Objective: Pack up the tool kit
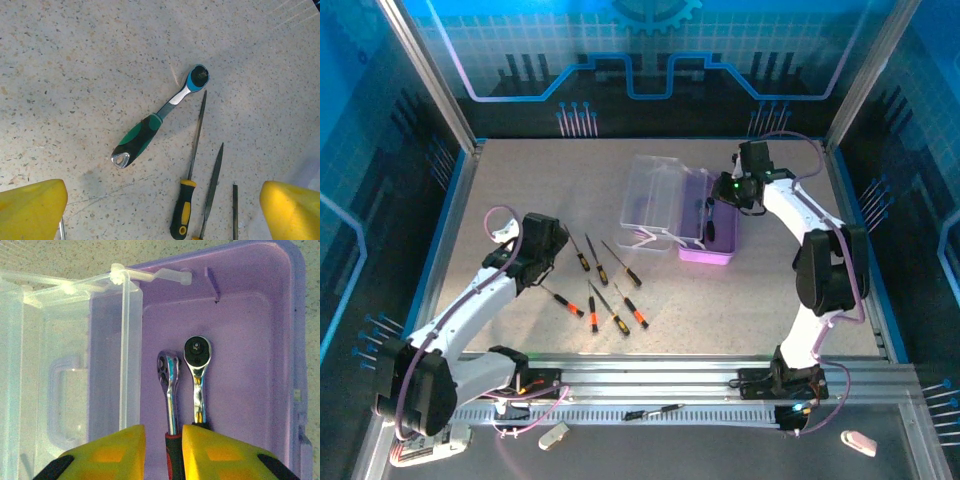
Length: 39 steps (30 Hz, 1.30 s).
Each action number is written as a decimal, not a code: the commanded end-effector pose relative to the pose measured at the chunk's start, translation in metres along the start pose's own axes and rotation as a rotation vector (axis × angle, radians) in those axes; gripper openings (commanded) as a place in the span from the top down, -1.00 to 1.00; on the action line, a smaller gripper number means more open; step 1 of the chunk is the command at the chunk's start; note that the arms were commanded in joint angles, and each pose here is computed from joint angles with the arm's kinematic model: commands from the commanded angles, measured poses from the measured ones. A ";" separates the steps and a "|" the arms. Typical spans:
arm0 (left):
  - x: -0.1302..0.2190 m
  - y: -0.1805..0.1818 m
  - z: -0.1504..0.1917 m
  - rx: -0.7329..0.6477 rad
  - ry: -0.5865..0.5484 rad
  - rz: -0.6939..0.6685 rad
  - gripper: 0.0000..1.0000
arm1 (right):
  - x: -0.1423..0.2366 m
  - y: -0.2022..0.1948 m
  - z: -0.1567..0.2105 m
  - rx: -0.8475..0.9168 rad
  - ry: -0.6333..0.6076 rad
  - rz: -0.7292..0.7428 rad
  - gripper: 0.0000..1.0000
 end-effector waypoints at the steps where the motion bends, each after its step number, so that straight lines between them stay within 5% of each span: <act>1: -0.002 -0.001 -0.006 -0.021 0.019 -0.006 -0.99 | 0.021 0.003 0.006 0.023 -0.013 -0.010 0.45; 14: -0.029 -0.003 -0.013 -0.114 0.133 -0.030 -0.82 | 0.070 0.018 0.040 0.068 -0.039 -0.152 0.34; 22: -0.049 -0.005 -0.011 -0.228 0.322 -0.082 -0.71 | 0.070 0.024 0.056 0.060 -0.034 -0.205 0.31; 39: -0.089 -0.014 -0.002 -0.514 0.483 -0.108 -0.31 | 0.069 0.025 0.071 0.046 -0.028 -0.226 0.26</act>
Point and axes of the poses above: each hand's point on the last joint's axis, 136 mm out from that joint toward the fingers, its own x axis back along the fingers, its own y axis along the line the jaws close on, z = x × y, the point moved 1 cm from there along x, back along the fingers, and after that the axes turned 11 degrees about -x, right-handed, at the moved point
